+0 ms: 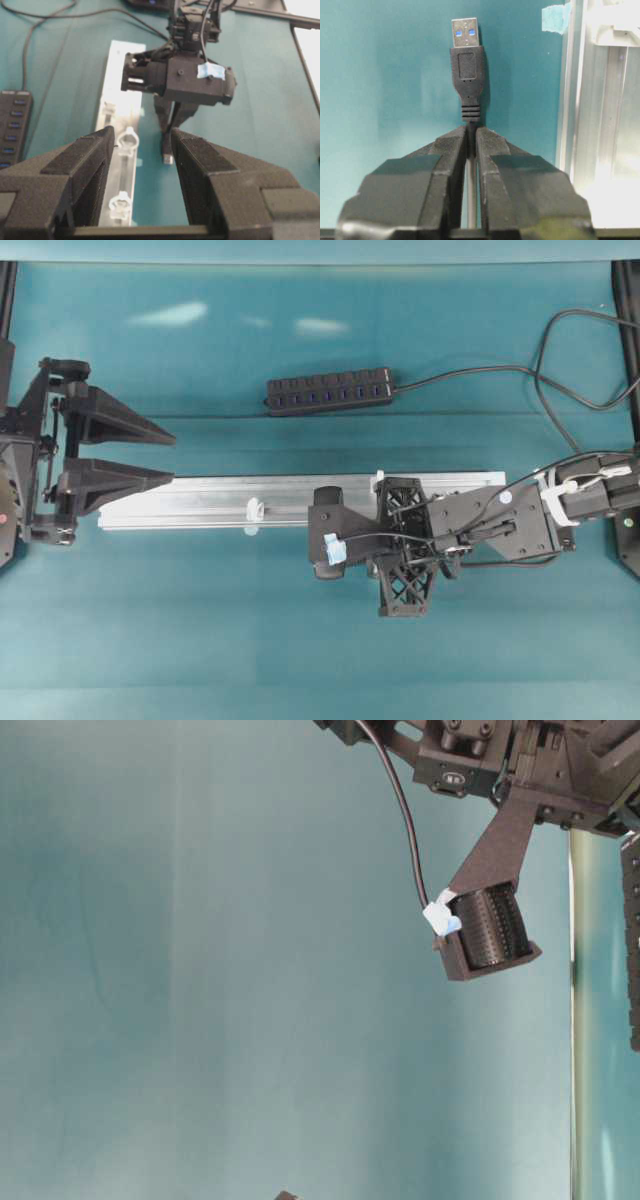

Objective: Pass the USB cable through three rings with both arms.
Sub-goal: 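Lift the grasped USB cable with the right gripper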

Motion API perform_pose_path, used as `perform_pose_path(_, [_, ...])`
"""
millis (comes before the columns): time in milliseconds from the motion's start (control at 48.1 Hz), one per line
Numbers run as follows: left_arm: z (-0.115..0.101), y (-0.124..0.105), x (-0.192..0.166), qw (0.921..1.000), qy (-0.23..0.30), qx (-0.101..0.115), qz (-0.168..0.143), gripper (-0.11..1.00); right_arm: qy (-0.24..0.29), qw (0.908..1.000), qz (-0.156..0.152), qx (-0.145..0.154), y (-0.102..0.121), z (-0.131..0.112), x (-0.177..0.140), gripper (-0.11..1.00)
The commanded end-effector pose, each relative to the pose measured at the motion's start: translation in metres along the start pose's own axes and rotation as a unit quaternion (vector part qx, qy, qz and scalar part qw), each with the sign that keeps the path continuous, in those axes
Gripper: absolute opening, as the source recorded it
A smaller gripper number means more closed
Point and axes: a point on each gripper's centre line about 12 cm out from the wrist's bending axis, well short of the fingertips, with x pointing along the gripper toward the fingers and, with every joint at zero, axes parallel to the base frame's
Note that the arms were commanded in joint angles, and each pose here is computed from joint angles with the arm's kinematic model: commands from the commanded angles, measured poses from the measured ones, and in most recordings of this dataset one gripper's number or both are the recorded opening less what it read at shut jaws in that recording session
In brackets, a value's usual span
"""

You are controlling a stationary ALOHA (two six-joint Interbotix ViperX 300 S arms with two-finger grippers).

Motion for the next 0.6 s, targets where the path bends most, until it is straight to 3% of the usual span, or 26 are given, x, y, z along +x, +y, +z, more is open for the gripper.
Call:
perform_pose_path(0, [0.0071, -0.0005, -0.0007, 0.9999, -0.012, 0.0, -0.001, 0.54, -0.001, 1.0, -0.002, 0.005, -0.0042, 0.0014, -0.0015, -0.07])
perform_pose_path(582, [0.0073, -0.0009, -0.0007, 0.9999, -0.013, 0.0, -0.002, 0.54, 0.001, 1.0, -0.003, 0.005, -0.0043, 0.0006, -0.0012, -0.07])
